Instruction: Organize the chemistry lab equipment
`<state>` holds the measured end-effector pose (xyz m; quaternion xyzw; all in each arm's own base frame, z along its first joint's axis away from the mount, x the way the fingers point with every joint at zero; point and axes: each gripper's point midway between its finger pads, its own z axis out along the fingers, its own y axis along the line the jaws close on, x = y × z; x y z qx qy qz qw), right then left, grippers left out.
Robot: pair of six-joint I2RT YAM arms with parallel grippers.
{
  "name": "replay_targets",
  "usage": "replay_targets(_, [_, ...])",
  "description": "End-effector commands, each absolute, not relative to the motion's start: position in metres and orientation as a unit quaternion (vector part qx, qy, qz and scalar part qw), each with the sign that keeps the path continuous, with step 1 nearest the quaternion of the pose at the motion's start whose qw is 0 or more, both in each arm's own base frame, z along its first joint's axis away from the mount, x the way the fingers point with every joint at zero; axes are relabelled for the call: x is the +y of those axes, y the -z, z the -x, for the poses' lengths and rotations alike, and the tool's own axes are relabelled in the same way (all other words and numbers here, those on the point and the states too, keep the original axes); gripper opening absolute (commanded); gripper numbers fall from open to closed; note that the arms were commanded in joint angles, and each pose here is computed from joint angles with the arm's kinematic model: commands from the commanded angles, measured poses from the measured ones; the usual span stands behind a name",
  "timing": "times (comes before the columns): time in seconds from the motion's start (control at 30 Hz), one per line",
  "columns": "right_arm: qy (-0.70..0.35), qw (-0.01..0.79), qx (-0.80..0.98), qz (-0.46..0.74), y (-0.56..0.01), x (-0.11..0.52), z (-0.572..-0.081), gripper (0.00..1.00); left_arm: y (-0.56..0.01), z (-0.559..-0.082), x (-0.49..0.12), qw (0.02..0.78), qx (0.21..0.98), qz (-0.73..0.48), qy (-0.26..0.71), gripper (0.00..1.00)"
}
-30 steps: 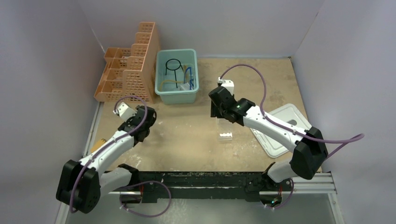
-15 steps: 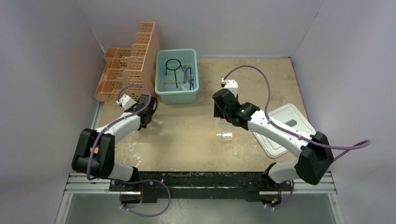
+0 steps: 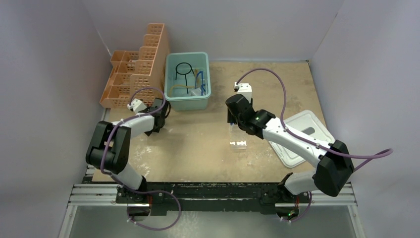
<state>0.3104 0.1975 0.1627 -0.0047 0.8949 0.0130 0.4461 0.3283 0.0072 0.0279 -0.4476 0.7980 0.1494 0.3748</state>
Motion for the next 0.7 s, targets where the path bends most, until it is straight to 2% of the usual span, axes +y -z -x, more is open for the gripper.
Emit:
replay_targets(0.0, [-0.001,0.480,0.877,-0.003,-0.181,0.191,-0.320,0.54,-0.034,-0.340,0.014,0.378,0.795,0.439,-0.182,0.56])
replay_targets(0.13, [0.011,0.483,0.876,0.000,-0.184,0.189,-0.323,0.54,-0.029,-0.340,0.011,0.363,0.806,0.429,-0.184,0.57])
replay_targets(0.43, [0.012,0.482,0.876,0.004,-0.182,0.189,-0.323,0.54,-0.037,-0.334,0.002,0.363,0.816,0.426,-0.147,0.28])
replay_targets(0.67, [0.008,0.479,0.878,0.007,-0.179,0.191,-0.322,0.54,-0.030,-0.334,-0.022,0.340,0.846,0.403,-0.087,0.15])
